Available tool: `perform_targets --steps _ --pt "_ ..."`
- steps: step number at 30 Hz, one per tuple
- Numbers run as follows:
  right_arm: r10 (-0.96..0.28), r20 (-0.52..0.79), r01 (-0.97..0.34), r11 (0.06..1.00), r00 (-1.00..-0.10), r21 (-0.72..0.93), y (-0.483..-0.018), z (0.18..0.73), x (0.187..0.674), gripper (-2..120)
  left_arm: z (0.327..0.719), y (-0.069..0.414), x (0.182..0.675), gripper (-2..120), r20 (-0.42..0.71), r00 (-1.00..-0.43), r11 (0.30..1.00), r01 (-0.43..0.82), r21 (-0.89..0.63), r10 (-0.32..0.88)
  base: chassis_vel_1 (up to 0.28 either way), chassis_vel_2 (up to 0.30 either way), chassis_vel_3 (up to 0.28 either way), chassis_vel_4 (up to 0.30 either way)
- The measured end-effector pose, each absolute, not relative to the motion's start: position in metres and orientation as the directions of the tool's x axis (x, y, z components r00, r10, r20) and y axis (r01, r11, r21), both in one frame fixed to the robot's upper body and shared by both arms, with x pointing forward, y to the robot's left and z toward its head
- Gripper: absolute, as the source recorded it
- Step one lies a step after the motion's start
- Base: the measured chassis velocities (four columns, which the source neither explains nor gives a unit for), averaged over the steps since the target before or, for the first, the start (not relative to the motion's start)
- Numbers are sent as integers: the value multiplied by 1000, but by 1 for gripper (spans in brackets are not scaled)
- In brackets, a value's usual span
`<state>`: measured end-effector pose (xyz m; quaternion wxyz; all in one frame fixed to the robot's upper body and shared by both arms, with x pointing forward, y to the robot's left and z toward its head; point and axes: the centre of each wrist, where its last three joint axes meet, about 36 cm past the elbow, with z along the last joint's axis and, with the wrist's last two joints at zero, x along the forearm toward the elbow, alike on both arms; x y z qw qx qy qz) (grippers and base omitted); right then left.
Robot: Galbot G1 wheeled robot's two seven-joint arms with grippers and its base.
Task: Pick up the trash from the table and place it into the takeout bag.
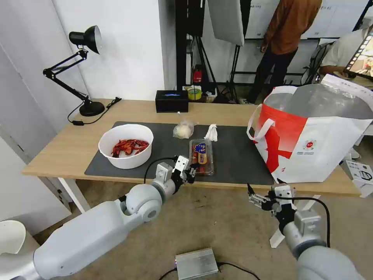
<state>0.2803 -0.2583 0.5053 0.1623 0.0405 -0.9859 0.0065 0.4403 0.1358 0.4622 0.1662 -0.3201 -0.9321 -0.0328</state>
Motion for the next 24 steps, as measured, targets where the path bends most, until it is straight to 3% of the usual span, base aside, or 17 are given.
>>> perform_targets --steps 12,24 --pt "-176 330 -51 933 -927 356 -268 541 296 100 463 116 446 0 331 -717 769 637 -47 614 0 0 0 0" --pt "-218 313 -66 899 -924 433 -270 549 314 100 464 129 450 0 337 -739 792 609 -34 583 0 0 0 0"
